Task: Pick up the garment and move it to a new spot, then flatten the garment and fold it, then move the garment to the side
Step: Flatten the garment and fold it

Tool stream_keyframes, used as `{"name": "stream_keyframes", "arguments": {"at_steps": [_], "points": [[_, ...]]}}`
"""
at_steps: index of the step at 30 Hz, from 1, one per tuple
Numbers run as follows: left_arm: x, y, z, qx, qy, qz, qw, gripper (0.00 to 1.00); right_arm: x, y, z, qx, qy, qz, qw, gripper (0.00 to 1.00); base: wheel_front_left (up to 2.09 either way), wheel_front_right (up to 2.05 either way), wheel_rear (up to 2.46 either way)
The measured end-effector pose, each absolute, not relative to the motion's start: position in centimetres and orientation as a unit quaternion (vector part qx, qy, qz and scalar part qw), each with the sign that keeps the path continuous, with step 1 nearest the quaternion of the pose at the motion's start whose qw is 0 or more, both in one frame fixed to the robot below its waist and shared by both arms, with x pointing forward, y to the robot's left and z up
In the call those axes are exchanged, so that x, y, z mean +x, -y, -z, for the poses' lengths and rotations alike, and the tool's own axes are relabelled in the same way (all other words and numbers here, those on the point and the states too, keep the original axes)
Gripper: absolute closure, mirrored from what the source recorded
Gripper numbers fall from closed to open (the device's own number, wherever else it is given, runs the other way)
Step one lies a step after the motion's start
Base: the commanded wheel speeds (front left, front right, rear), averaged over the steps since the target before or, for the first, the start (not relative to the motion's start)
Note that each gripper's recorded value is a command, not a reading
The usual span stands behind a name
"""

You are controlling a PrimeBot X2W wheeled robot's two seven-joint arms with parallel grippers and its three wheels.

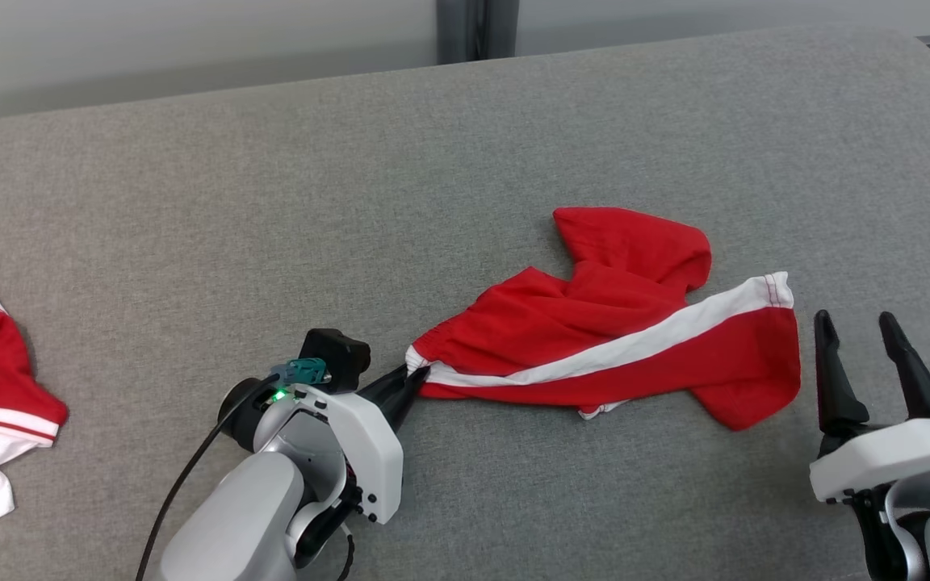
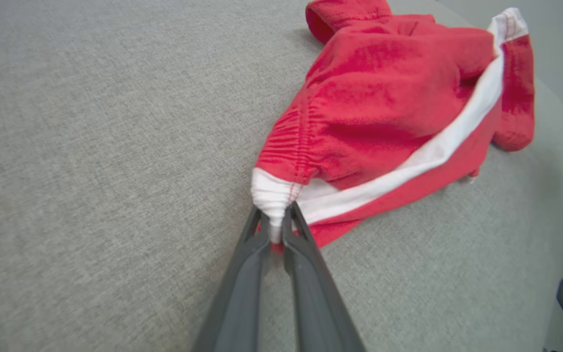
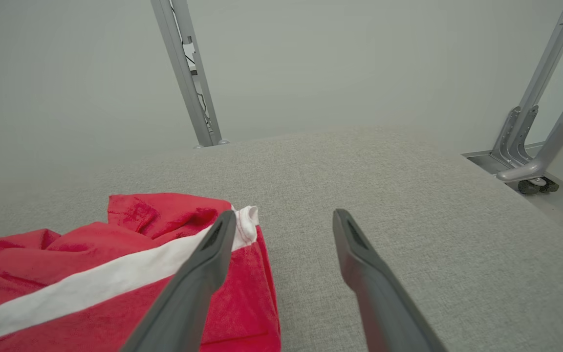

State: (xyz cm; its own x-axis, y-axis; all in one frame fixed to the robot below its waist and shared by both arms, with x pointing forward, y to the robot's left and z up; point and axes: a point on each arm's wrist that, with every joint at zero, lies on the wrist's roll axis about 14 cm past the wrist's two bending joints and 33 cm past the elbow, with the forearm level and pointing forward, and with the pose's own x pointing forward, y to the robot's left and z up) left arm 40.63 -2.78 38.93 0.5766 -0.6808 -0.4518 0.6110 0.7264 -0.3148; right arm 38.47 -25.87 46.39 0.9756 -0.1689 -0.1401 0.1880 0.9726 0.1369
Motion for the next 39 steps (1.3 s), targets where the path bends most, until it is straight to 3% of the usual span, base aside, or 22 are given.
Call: {"name": "stream_keyframes", "arguments": {"at_steps": [15,16,17,19,26,39], "points": [[41.7,1.8,-38.4,-0.068,-0.269,0.349,0.895,1.0,42.0,22.5,-41.6,0.069,-0.214,-0.002,0.974,0.0,0.0,0.0,0.0],[41.7,1.7,-38.4,-0.069,-0.269,0.348,0.896,1.0,42.1,22.3,-41.5,0.072,-0.217,-0.006,0.974,0.35,0.0,0.0,0.0],[41.7,1.7,-38.4,-0.07,-0.269,0.347,0.896,1.0,42.2,22.2,-41.3,0.071,-0.223,-0.011,0.972,0.62,0.0,0.0,0.0],[41.8,1.7,-38.4,-0.072,-0.266,0.345,0.897,1.0,42.4,22.0,-41.2,0.076,-0.226,-0.018,0.971,1.0,0.0,0.0,0.0],[43.0,1.3,-39.7,-0.083,-0.226,0.335,0.911,1.0,43.1,22.2,-43.0,0.069,-0.182,-0.025,0.981,1.0,0.0,0.0,0.0],[47.3,-1.4,-51.8,-0.11,-0.041,0.286,0.951,1.0,44.4,22.9,-55.2,0.05,0.062,-0.02,0.997,1.0,0.0,0.0,0.0]]}}
